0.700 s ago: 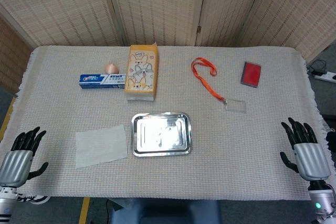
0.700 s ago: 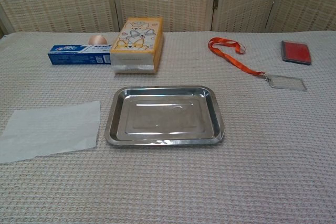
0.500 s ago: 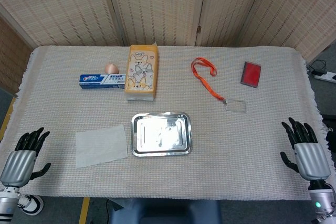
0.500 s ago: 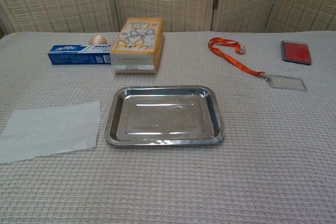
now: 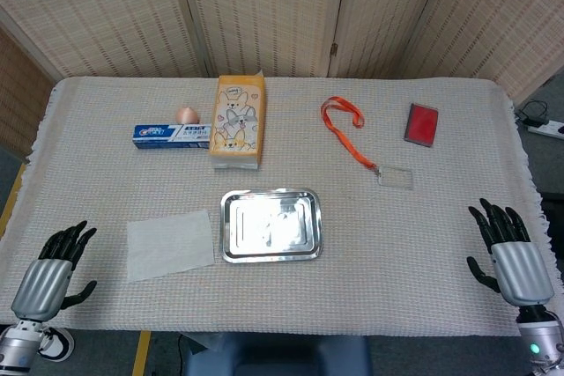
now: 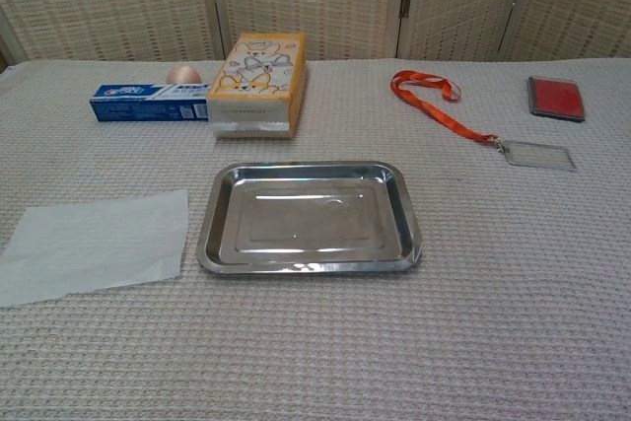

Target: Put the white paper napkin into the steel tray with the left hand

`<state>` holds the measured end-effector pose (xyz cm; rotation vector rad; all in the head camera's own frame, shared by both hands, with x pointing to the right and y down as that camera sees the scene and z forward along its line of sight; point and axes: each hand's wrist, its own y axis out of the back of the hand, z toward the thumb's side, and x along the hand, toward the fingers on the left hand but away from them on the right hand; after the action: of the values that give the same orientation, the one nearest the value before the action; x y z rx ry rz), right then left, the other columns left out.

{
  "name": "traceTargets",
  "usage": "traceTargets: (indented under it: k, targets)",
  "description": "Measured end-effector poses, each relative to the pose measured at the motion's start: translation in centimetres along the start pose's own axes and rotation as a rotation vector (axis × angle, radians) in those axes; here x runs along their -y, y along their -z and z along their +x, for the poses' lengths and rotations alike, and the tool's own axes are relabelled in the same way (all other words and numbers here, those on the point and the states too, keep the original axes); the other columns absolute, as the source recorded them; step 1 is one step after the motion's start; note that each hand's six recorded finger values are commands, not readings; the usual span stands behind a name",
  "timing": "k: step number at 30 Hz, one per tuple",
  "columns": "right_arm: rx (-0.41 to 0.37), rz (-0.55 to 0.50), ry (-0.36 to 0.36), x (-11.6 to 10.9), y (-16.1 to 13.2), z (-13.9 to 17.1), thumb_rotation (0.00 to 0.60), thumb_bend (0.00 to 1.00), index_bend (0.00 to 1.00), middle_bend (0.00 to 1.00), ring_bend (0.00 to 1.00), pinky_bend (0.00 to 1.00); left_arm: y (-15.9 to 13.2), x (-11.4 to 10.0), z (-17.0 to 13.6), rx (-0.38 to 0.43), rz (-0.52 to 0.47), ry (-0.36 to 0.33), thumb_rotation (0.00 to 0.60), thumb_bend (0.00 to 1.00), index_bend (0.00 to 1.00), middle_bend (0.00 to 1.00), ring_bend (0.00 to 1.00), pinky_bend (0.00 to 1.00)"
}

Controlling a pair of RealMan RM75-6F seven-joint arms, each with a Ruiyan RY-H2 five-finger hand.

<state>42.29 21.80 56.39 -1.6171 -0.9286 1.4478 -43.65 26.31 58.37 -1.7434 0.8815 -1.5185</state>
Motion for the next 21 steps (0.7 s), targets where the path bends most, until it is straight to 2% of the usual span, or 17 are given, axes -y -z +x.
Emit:
traceTargets:
  k: [3,5,7,10,12,16,21]
  targets:
    - [-0.007,-0.002,-0.01,0.3,-0.2,-0.1,0.6,0.4,0.0,0.0,0.0,0.0,-0.4,1.1,-0.2,0.003,-0.034,0.032,0.6,0.3,0.02,0.59,0.56,0.69]
    - [-0.013,-0.005,-0.01,0.3,-0.3,-0.2,0.6,0.4,0.0,0.0,0.0,0.0,-1.0,2.0,0.1,0.011,-0.057,0.052,0.6,0.29,0.11,0.83,0.74,0.84]
    - [-0.019,-0.01,-0.001,0.1,-0.5,-0.1,0.6,0.4,0.0,0.0,0.0,0.0,-1.5,2.5,0.4,0.021,-0.068,0.048,0.6,0.29,0.17,0.97,0.85,0.93]
    - [-0.022,-0.017,0.008,-0.2,-0.5,0.0,0.6,0.4,0.0,0.0,0.0,0.0,-2.1,2.7,0.9,0.034,-0.091,0.045,0.6,0.29,0.23,1.0,0.94,0.99]
    - [-0.019,-0.022,0.007,-0.3,-0.3,0.1,0.6,0.4,0.0,0.0,0.0,0.0,-2.6,3.2,1.3,0.049,-0.128,0.071,0.6,0.29,0.27,1.0,0.99,1.0]
    - [-0.018,-0.023,0.007,-0.4,-0.2,0.2,0.6,0.4,0.0,0.0,0.0,0.0,-3.6,4.4,1.8,0.076,-0.174,0.122,0.6,0.29,0.18,1.0,1.0,1.0]
    - [-0.017,-0.022,0.001,-0.3,-0.2,0.1,0.6,0.4,0.0,0.0,0.0,0.0,-5.2,6.5,2.4,0.1,-0.185,0.16,0.6,0.29,0.19,1.0,1.0,1.0]
